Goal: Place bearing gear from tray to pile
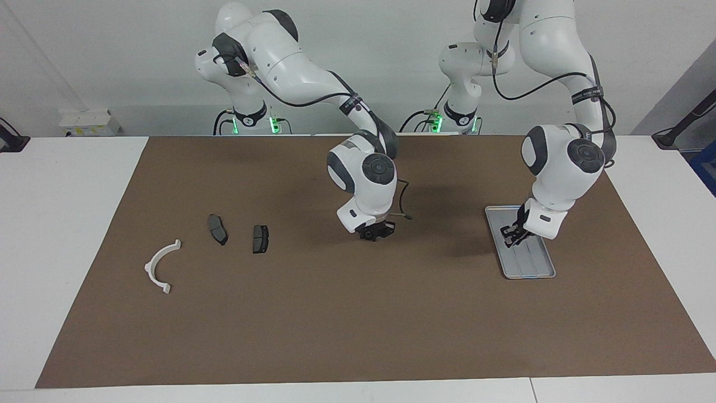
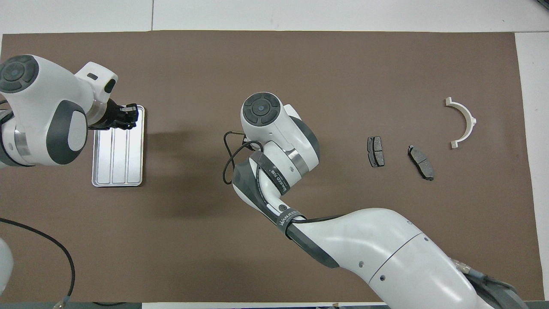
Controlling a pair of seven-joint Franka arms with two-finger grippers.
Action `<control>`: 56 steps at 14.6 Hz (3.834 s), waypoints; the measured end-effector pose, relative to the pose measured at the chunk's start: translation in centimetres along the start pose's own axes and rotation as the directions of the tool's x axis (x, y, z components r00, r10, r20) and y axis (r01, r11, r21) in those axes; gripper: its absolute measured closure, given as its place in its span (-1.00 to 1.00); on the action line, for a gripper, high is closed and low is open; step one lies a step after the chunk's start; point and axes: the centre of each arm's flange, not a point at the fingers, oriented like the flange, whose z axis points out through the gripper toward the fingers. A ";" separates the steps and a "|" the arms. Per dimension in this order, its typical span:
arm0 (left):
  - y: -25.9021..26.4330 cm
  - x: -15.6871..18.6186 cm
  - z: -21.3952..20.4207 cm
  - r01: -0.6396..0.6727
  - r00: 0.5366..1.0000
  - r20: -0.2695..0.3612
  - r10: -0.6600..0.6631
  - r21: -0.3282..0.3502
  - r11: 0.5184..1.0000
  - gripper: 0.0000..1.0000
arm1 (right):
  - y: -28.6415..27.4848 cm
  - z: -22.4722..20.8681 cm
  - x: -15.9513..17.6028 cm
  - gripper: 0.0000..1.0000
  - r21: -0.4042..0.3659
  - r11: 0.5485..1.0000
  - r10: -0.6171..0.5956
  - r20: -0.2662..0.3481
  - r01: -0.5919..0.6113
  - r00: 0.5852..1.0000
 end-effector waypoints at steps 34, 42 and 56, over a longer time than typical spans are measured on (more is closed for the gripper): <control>30.0 -17.8 7.4 0.261 0.964 -0.032 -0.265 -0.095 0.961 0.52 | 29.9 -1.1 21.9 0.29 -0.067 0.945 -0.324 -0.029 0.321 0.946; 29.8 -17.6 7.9 0.264 0.962 -0.039 -0.270 -0.106 0.959 0.52 | 30.1 -0.7 22.2 0.21 -0.065 0.946 -0.321 -0.039 0.318 0.946; 19.8 -10.4 -5.4 0.308 0.949 -0.063 -0.309 -0.021 0.951 -1.00 | 20.2 -6.0 16.9 -1.00 -0.041 0.989 -0.138 0.054 0.141 0.989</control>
